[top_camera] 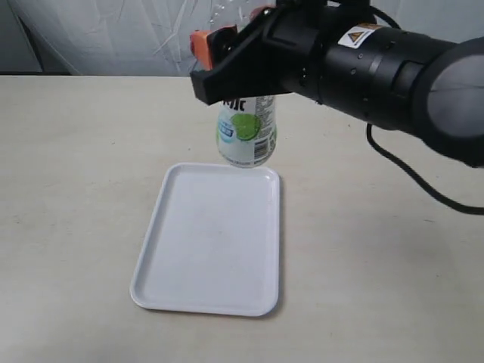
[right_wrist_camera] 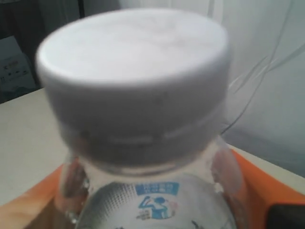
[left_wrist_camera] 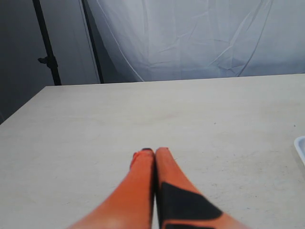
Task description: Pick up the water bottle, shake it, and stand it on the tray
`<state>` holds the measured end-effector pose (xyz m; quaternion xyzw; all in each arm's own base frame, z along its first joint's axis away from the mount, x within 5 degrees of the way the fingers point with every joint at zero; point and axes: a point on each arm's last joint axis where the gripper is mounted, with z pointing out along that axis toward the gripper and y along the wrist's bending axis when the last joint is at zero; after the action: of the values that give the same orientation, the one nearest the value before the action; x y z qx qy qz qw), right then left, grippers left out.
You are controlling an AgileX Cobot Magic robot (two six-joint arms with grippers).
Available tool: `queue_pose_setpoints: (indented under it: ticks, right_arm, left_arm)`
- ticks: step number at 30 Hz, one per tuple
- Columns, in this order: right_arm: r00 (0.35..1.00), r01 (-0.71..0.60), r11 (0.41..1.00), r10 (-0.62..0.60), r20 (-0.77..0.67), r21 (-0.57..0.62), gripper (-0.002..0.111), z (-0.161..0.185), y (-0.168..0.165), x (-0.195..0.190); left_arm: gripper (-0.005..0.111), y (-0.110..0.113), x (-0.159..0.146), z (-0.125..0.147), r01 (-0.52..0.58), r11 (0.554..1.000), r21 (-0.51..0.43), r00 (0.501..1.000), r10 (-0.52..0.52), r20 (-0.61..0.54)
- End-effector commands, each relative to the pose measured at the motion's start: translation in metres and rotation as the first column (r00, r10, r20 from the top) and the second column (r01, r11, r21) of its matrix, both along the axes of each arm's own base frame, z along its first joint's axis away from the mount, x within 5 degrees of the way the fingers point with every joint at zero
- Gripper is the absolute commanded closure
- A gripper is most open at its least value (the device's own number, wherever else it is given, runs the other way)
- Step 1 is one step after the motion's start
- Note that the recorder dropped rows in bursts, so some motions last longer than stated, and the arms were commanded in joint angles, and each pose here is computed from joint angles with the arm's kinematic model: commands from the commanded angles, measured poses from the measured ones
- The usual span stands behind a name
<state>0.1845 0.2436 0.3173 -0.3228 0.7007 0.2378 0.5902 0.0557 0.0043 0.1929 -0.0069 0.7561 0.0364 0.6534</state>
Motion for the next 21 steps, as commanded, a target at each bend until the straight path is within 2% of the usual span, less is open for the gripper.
queue_pose_setpoints:
  ticks: [1, 5, 6, 8, 16, 21]
  right_arm:
    - [0.996, -0.011, 1.0, 0.01, 0.089, 0.007, 0.109, -0.005, 0.016, -0.004]
    - [0.991, -0.022, 0.998, 0.014, 0.136, 0.059, 0.109, -0.033, 0.031, -0.008]
    - [0.99, -0.011, 0.995, -0.004, 0.142, 0.103, 0.109, -0.048, 0.032, -0.008]
    - [0.996, 0.016, 0.992, -0.027, 0.088, 0.128, 0.109, -0.072, 0.035, -0.005]
    - [0.995, 0.071, 0.997, -0.069, -0.069, 0.031, 0.109, -0.129, 0.044, 0.004]
    - [0.991, 0.078, 0.996, -0.074, -0.11, 0.036, 0.109, -0.134, 0.044, 0.003]
  left_arm:
    - [0.107, 0.0, 0.0, 0.0, -0.002, 1.0, -0.007, 1.0, 0.002, 0.008]
    - [0.107, 0.0, 0.0, 0.0, -0.002, 1.0, -0.007, 1.0, 0.002, 0.008]
    - [0.107, 0.0, 0.0, 0.0, -0.002, 1.0, -0.007, 1.0, 0.002, 0.008]
    - [0.107, 0.0, 0.0, 0.0, -0.002, 1.0, -0.007, 1.0, 0.002, 0.008]
    - [0.107, 0.0, 0.0, 0.0, -0.002, 1.0, -0.007, 1.0, 0.002, 0.008]
    - [0.107, 0.0, 0.0, 0.0, -0.002, 1.0, -0.007, 1.0, 0.002, 0.008]
